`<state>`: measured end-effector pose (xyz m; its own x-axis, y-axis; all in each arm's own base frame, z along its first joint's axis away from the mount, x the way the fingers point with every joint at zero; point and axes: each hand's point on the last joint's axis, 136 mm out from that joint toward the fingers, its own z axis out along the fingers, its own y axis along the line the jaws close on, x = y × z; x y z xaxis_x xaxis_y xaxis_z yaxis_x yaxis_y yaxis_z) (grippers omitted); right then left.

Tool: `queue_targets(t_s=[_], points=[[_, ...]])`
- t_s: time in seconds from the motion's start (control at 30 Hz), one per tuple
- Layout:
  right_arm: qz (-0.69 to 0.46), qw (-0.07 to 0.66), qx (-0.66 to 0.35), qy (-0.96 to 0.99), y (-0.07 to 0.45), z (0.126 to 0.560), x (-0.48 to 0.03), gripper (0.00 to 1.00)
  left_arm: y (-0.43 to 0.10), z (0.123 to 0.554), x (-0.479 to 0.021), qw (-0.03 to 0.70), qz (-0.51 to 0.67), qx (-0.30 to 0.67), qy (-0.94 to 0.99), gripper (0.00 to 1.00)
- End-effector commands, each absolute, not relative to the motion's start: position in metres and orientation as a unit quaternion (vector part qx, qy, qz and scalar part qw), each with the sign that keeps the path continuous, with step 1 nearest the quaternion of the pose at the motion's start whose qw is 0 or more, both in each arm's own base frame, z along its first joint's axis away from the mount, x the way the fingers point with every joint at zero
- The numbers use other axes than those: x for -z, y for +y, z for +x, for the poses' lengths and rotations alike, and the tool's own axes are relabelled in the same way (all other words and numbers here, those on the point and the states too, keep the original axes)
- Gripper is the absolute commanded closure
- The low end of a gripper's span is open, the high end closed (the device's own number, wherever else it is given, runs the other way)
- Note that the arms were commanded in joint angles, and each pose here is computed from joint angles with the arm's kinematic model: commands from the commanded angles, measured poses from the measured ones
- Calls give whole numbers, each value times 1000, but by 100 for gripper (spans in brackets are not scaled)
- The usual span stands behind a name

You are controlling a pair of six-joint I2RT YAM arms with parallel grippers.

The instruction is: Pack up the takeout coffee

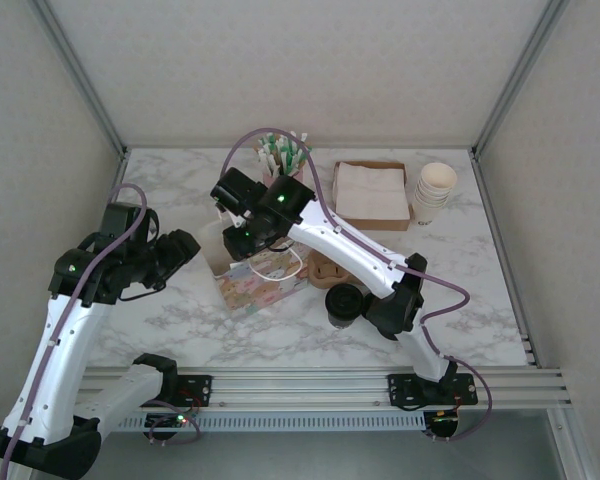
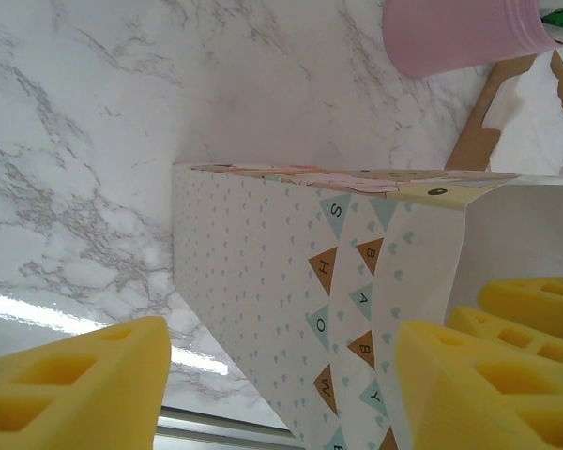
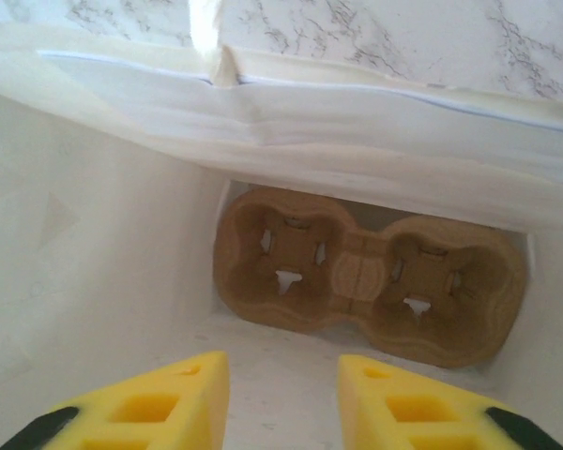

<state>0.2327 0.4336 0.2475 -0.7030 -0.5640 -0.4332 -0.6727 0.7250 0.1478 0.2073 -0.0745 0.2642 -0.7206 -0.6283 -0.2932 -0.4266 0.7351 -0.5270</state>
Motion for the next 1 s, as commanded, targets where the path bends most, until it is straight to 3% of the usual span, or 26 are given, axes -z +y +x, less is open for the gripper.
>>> queue_targets(t_s=[0.0,0.43,0.73,0.97], points=[[-357,182,-163,902,441,224,-252,73,-77,210,-268,238,-291,223,899,35],[-371,174,-161,898,452,226,-234,86,-73,212,-272,253,-296,219,895,35],[-381,189,-157,891,461,235,-227,87,-68,214,-282,272,-305,218,886,39],[-373,213,-110,896,455,256,-211,100,-64,216,-284,283,-320,217,878,44]])
